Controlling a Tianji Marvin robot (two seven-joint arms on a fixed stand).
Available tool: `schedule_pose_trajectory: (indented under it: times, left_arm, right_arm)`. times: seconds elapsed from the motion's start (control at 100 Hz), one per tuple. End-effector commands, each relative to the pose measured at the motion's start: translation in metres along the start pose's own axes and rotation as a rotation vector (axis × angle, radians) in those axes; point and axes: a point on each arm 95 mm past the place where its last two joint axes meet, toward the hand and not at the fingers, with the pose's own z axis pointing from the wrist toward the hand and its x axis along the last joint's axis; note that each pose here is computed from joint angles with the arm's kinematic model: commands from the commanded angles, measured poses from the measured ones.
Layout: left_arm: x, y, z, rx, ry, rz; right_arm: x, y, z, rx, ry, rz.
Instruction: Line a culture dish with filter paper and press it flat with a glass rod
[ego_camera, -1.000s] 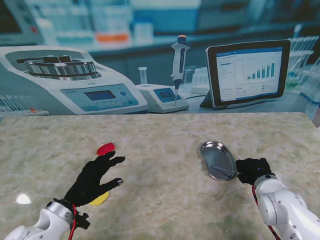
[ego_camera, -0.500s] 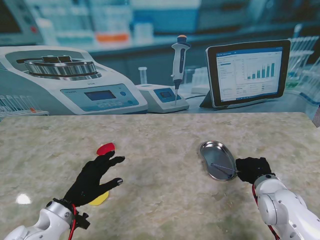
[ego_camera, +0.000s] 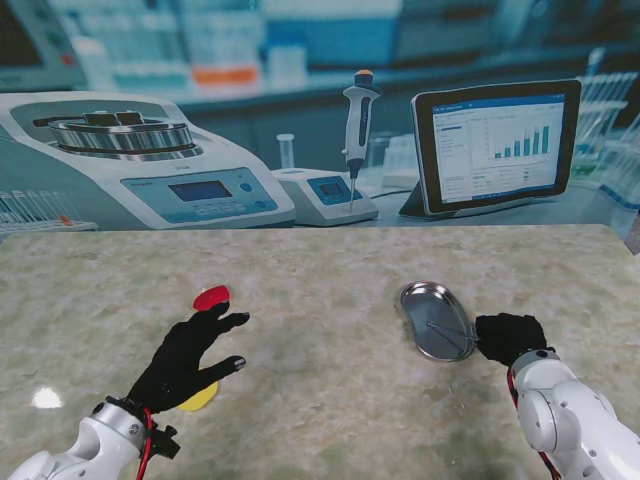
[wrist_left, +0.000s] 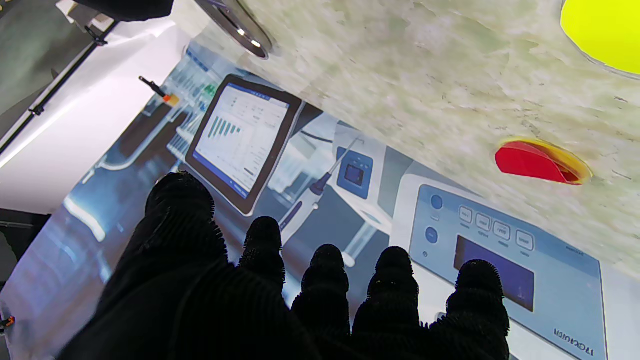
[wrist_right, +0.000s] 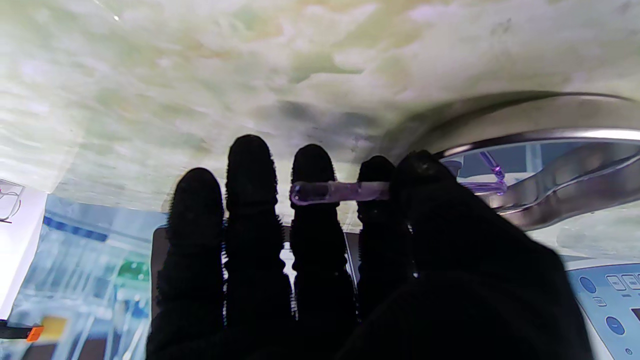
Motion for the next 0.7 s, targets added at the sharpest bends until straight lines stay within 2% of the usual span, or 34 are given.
schedule_pose_trajectory:
  times: [0.0,0.25,0.69]
  left_arm:
    - [-0.0004,0.0018,-0.0012,-0.006,-0.006,-0.003]
    - [-0.0003,0.0017,-0.0011,-0.007,-0.006,-0.003]
    - [-0.0001,0.0013,-0.0009,-0.006,-0.006,-0.001]
  right_arm:
    - [0.0010,-0.0041,-0.0028,0.008,0.003,0.006]
    - [-0.0028,-0.0053,-0.0046,-0.007,-0.001,0.029]
    - [-0.0047,0.0019,-0.0074,-0.065,0.004,0.144]
